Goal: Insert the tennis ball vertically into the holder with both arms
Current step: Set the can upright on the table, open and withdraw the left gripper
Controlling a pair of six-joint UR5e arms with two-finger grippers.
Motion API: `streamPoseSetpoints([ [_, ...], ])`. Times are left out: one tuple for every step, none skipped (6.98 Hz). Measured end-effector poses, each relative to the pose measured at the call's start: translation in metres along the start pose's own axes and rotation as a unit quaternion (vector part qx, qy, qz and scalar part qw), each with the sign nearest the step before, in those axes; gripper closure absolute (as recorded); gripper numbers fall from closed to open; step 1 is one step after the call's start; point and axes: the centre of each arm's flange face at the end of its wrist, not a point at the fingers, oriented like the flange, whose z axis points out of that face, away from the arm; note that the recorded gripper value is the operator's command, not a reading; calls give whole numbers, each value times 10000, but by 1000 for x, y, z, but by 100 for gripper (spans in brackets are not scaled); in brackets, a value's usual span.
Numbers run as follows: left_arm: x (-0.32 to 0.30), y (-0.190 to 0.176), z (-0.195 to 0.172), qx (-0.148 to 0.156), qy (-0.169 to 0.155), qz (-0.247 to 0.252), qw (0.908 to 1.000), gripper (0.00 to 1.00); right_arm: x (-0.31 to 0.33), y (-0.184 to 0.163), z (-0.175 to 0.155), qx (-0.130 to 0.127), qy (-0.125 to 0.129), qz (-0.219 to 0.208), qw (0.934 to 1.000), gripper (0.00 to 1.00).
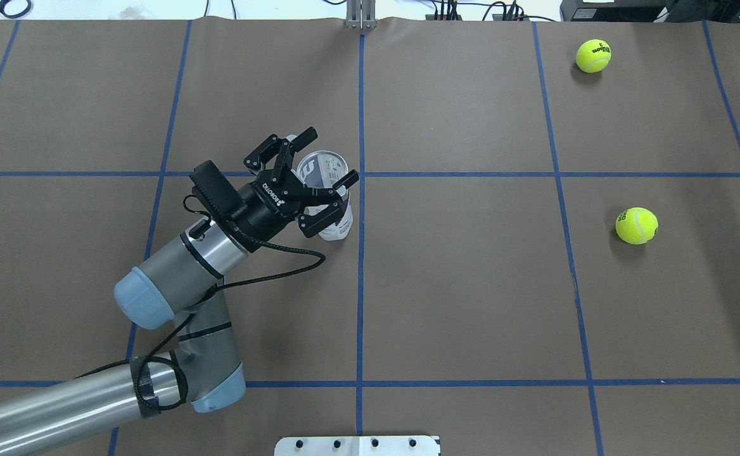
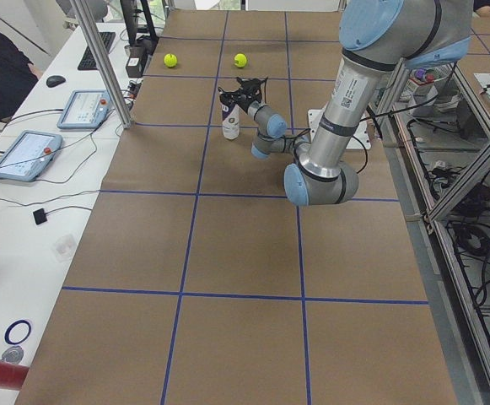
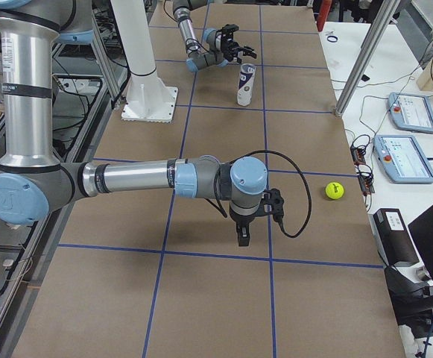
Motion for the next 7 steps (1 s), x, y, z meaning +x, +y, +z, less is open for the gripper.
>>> streamPoseSetpoints([
  [-3,-26,1,-21,-73,95,9999,1,-2,0,-2,16,2,-14,10000,1],
  [-17,-49,-16,-120,-185,223,9995,1,-7,-1,-7,60,27,-63,10000,1],
  [-41,-65,-45,-288,-344,370,9983,1,-13,-4,-13,110,84,-124,9998,1],
  [-64,-71,-73,-451,-499,422,9968,1,-16,-6,-16,132,126,-148,9997,1],
  [-83,-68,-99,-666,-594,273,9956,1,-16,-6,-13,139,117,-139,9997,1],
  [-98,-59,-128,-1019,-582,-6,9931,1,-15,-7,-9,194,63,-133,9997,1],
  [-106,-42,-152,-1626,-464,-331,9851,1,-16,-8,-8,254,16,-52,9997,1],
])
